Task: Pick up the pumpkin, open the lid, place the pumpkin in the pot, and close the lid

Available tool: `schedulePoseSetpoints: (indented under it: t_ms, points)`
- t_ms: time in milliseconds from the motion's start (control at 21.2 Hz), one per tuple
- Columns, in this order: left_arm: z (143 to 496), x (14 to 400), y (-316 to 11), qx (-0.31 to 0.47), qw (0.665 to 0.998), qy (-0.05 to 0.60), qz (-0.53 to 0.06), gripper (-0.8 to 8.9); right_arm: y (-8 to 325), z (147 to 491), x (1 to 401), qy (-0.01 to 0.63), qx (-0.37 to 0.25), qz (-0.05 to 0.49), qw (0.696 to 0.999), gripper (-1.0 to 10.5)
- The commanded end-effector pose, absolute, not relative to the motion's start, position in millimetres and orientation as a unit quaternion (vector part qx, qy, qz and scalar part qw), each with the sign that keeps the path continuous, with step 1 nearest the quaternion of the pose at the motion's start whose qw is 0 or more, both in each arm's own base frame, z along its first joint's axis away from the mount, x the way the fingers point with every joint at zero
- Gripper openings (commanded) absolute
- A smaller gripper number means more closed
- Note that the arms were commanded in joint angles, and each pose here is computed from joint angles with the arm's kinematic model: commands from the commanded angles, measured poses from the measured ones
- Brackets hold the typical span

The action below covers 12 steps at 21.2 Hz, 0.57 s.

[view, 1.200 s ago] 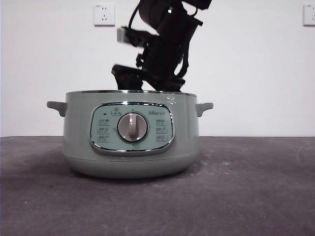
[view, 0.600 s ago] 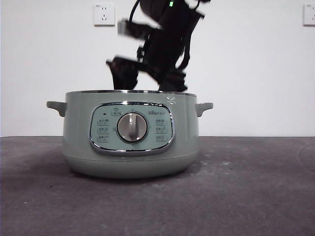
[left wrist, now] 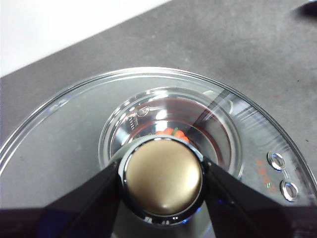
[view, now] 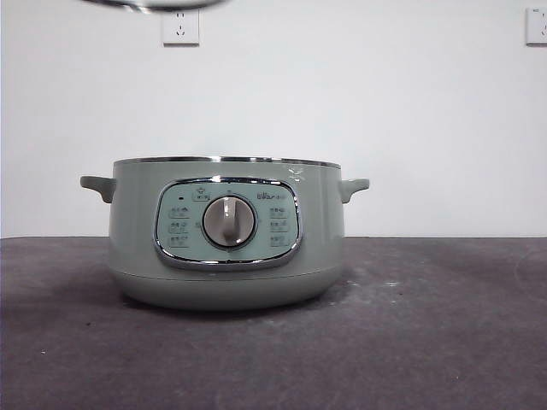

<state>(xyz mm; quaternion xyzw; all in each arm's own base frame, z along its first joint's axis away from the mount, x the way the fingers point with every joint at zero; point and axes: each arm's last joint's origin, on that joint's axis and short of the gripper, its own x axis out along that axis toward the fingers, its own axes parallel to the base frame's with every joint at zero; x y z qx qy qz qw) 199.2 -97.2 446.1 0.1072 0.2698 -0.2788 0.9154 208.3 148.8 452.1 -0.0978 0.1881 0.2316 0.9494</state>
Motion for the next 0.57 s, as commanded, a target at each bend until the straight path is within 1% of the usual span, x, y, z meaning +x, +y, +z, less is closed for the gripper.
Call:
schedulePoseSetpoints:
  t_ms: [47, 236, 567]
  points:
    - [446.3, 218.3, -108.0, 0.114, 0.917, 0.244, -0.293, -0.09, 133.0, 466.3, 186.0, 0.168, -0.080, 0.234, 0.954, 6.0]
    - [428.0, 248.1, -125.7, 0.113, 0.906, 0.262, -0.312, -0.09, 116.5, 477.8, 163.8, 0.149, -0.072, 0.235, 0.958, 6.0]
    - [393.2, 289.2, -152.9, 0.121, 0.893, 0.291, -0.321, -0.09, 103.3, 483.7, 146.2, 0.140, -0.070, 0.235, 0.959, 6.0]
